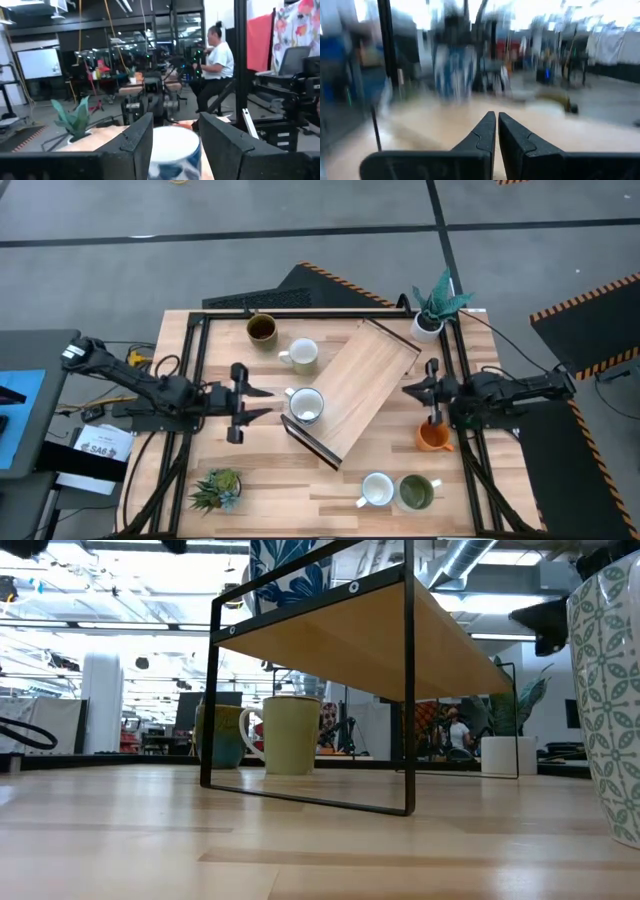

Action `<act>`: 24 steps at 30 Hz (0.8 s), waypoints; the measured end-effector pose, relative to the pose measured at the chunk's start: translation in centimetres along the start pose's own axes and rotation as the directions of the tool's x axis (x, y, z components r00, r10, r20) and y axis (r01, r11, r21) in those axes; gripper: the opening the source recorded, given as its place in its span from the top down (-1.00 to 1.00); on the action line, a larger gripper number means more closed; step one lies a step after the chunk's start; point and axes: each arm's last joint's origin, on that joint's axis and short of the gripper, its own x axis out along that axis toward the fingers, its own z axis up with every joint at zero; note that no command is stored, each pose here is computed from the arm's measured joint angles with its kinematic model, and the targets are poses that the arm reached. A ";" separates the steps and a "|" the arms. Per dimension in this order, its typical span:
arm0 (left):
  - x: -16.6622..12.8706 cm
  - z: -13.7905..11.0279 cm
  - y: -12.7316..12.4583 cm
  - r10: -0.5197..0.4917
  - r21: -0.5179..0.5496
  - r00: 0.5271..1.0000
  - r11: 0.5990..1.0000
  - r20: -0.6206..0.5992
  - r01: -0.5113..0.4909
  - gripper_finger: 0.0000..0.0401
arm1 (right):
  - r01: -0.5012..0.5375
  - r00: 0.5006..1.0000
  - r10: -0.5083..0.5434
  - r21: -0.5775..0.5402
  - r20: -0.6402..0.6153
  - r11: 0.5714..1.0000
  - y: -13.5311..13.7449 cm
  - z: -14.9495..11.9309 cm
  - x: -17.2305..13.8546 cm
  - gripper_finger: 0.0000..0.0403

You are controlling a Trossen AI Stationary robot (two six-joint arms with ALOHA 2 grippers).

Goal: Place coffee mugs
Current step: Put the orange mug on the shelf

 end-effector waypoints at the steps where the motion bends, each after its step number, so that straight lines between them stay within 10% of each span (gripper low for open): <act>1: -0.2 -0.2 0.1 0.007 0.000 1.000 1.000 0.009 -0.007 0.27 | 0.005 0.998 -0.008 0.046 0.065 0.999 -0.1 0.6 0.0 0.76; 8: -0.8 0.5 0.6 0.063 -0.028 0.996 0.998 0.058 -0.062 0.27 | -0.164 0.896 0.011 0.309 0.444 0.937 -0.2 4.4 -0.8 0.76; 15: -0.8 0.5 0.5 0.048 -0.042 0.997 0.998 0.055 -0.045 0.27 | -0.190 0.886 0.068 0.225 0.458 0.956 0.2 6.6 0.0 0.76; 24: -0.8 0.3 0.5 0.045 -0.034 0.998 0.998 0.041 -0.043 0.27 | 0.086 0.995 -0.092 0.166 0.029 0.982 0.4 12.8 3.8 0.65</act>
